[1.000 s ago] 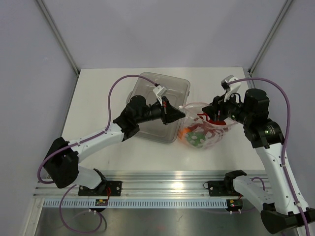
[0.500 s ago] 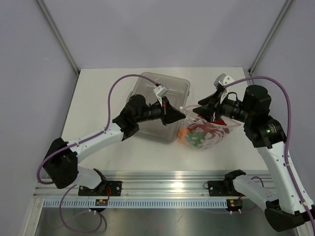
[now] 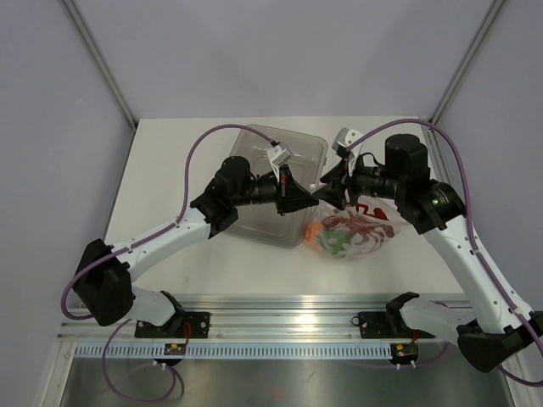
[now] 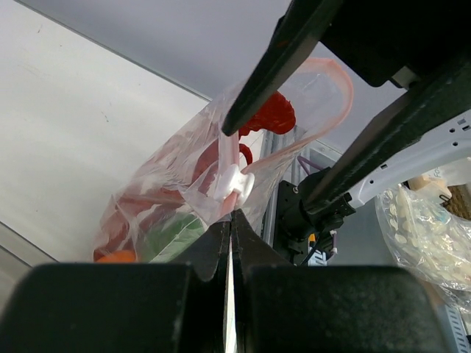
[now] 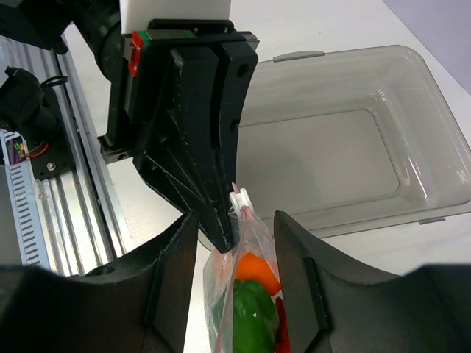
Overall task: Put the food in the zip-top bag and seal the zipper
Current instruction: Zip the zipper food storage bag at the center of the board.
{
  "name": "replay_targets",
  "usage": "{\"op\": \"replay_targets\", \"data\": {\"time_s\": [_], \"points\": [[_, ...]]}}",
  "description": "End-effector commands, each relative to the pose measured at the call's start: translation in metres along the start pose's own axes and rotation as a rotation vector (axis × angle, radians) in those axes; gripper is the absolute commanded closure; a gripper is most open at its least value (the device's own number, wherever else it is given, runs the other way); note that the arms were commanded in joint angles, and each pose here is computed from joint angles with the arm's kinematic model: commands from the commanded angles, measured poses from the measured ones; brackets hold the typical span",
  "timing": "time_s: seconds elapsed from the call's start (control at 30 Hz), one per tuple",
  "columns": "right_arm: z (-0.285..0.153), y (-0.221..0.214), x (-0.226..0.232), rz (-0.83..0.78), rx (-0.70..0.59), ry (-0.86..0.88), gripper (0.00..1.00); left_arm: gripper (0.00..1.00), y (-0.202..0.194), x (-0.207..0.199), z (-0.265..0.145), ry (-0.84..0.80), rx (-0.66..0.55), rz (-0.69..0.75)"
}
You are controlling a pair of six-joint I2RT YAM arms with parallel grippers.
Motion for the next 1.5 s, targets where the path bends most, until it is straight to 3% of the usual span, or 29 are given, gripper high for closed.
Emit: {"op": "replay_targets", "data": {"time_s": [0.0,0.07,0.23,0.87,1.13,1.17,1.23,1.3,1.47], "points": [[0.0,0.013,-0.005,-0.061,-0.018,-0.034,0.48,1.0,0.033,-0.024,-0.007,-0.092,-0.083,0.114],[0.0,0.012,-0.005,-0.06,-0.014,-0.037,0.5,1.0,0.033,-0.023,-0.006,-0.096,-0.083,0.111],[0.003,0.012,-0.007,-0.057,-0.014,-0.047,0.66,1.0,0.033,-0.021,-0.005,-0.106,-0.08,0.102],[0.013,0.012,-0.006,-0.021,-0.041,0.025,0.63,1.0,0.034,-0.022,-0.004,-0.125,-0.076,0.093],[0.013,0.013,-0.007,-0.007,-0.049,0.008,0.96,1.0,0.033,-0.021,-0.005,-0.121,-0.071,0.095],[0.012,0.014,-0.006,-0.007,-0.052,0.007,0.98,0.99,0.034,-0.022,-0.006,-0.115,-0.073,0.095],[0.011,0.013,-0.005,-0.006,-0.052,0.007,1.0,0.8,0.035,-0.021,-0.007,-0.09,-0.08,0.092],[0.008,0.013,-0.003,-0.011,-0.055,0.001,1.0,0.68,0.036,-0.021,-0.009,-0.087,-0.081,0.093],[0.005,0.015,-0.001,-0.016,-0.065,-0.003,1.0,0.64,0.042,-0.023,-0.009,-0.109,-0.078,0.097]]}}
Point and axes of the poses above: each gripper's point midway between its finger pads, its own z axis out along the fingers, its own x axis along the line the jaws close on, y = z × x, the point moved 10 cm from there along -z, back along the fingers, and after that the axes turned 8 degrees about -z, right-handed, at the moved point
